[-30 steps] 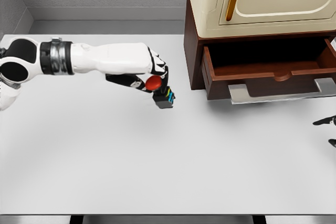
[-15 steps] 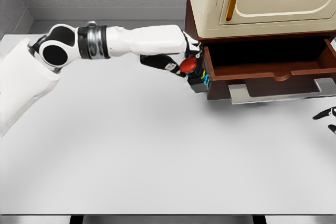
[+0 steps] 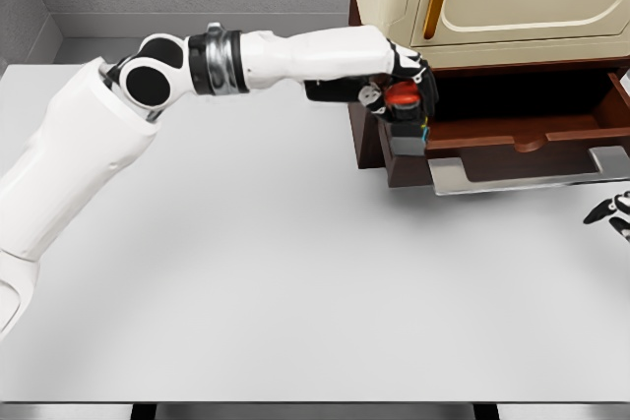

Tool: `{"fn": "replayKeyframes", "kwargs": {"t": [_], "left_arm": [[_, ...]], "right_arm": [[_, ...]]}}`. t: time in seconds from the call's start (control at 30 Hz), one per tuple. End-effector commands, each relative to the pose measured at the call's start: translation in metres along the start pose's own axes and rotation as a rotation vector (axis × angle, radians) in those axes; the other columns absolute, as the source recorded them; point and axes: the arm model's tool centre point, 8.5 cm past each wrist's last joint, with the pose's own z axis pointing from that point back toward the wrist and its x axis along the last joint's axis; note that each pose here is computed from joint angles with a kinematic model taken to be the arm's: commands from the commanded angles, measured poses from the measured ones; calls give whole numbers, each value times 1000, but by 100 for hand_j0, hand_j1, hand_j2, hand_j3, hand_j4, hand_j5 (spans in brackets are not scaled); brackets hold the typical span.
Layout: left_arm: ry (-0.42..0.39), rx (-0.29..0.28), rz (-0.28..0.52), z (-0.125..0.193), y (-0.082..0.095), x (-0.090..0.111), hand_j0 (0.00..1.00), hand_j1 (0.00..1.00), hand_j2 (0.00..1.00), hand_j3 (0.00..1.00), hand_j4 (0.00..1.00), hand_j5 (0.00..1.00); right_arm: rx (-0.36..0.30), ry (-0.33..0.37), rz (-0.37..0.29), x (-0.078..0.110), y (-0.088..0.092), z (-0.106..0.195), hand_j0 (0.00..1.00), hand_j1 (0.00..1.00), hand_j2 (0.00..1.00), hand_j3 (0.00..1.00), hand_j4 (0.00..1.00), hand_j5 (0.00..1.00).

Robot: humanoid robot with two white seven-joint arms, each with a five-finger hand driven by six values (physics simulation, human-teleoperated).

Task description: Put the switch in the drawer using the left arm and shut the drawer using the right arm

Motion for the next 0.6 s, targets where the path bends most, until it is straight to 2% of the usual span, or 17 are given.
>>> {"fn": "replayKeyframes", "kwargs": {"t": [0.0, 0.07, 0.23, 0.33, 0.47, 0.57], "left_arm": [[-21, 17, 24, 0, 3, 3, 33, 33, 33, 33, 33, 33], [-37, 32, 27, -1, 11, 5, 33, 33, 33, 33, 33, 33], [-34, 34, 26, -1, 13, 4, 33, 33, 33, 33, 33, 33], [10, 34, 43, 3, 13, -10, 33, 33, 33, 33, 33, 33], [20, 36, 66, -12, 13, -19, 33, 33, 33, 33, 33, 33], [-12, 19, 53, -37, 9, -12, 33, 33, 33, 33, 33, 33]], "right_arm": [[-1, -2, -7, 0, 0, 0, 44, 44, 44, 44, 44, 44], [10, -14, 0, 1, -1, -4, 44, 44, 44, 44, 44, 44], [12, -15, 4, 1, -2, -4, 45, 45, 45, 45, 45, 45], [20, -18, 13, 0, -5, -4, 45, 45, 45, 45, 45, 45], [20, -18, 13, 0, -5, -4, 45, 45, 45, 45, 45, 45], [21, -17, 15, 0, -5, -3, 45, 45, 45, 45, 45, 45]]}}
